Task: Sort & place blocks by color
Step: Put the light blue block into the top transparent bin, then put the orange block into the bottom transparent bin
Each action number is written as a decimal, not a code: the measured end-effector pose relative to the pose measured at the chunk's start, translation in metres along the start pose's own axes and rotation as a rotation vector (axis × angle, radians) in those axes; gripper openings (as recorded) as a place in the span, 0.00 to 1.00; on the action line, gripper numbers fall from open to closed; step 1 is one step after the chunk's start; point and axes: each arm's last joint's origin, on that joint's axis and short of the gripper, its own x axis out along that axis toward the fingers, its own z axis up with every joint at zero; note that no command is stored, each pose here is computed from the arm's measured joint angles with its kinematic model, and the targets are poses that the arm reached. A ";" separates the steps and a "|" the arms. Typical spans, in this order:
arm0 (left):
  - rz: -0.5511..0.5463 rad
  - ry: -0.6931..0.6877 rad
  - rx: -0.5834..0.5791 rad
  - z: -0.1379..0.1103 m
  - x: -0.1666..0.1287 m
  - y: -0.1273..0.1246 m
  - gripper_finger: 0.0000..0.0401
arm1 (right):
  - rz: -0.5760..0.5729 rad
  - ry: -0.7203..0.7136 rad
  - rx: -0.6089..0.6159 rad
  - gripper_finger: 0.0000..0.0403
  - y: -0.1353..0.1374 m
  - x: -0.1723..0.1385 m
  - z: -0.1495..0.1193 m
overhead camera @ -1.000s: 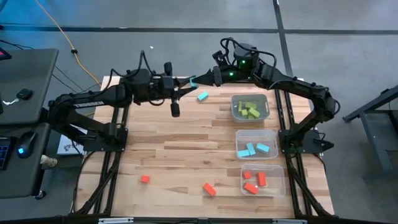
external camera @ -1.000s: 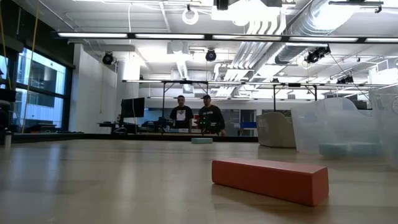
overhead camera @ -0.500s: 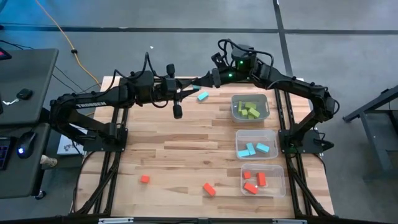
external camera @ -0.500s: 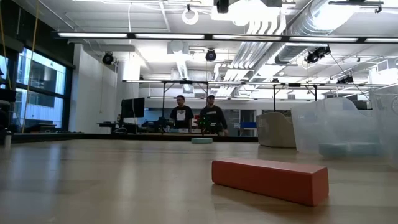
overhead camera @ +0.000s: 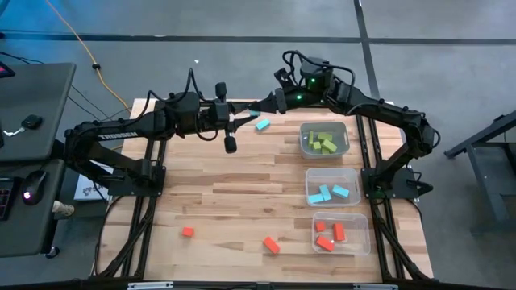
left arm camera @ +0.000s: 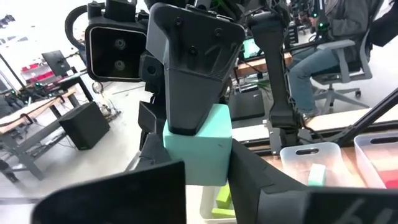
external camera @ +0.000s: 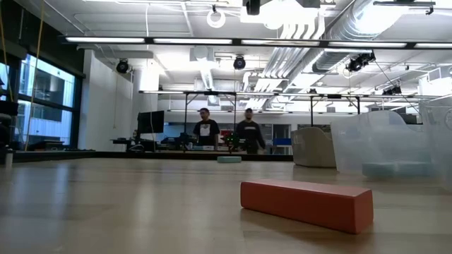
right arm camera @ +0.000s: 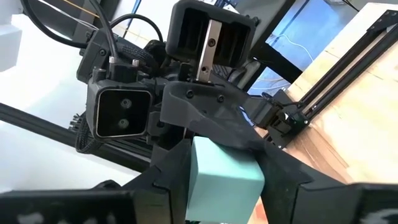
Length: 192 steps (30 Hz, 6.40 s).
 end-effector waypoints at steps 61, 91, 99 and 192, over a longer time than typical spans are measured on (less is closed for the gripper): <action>0.002 0.383 -0.026 -0.034 -0.007 -0.007 0.50 | -0.783 0.515 0.018 0.32 -0.035 -0.021 -0.083; 0.006 0.538 -0.097 -0.048 -0.014 -0.010 0.49 | -1.418 0.867 0.034 0.32 -0.059 -0.042 -0.206; 0.006 0.538 -0.098 -0.048 -0.014 -0.010 0.49 | -1.356 0.887 0.085 0.32 -0.084 -0.037 -0.234; -0.088 0.775 -0.623 -0.045 -0.086 -0.012 0.49 | -0.778 0.575 0.105 0.55 -0.052 0.019 -0.208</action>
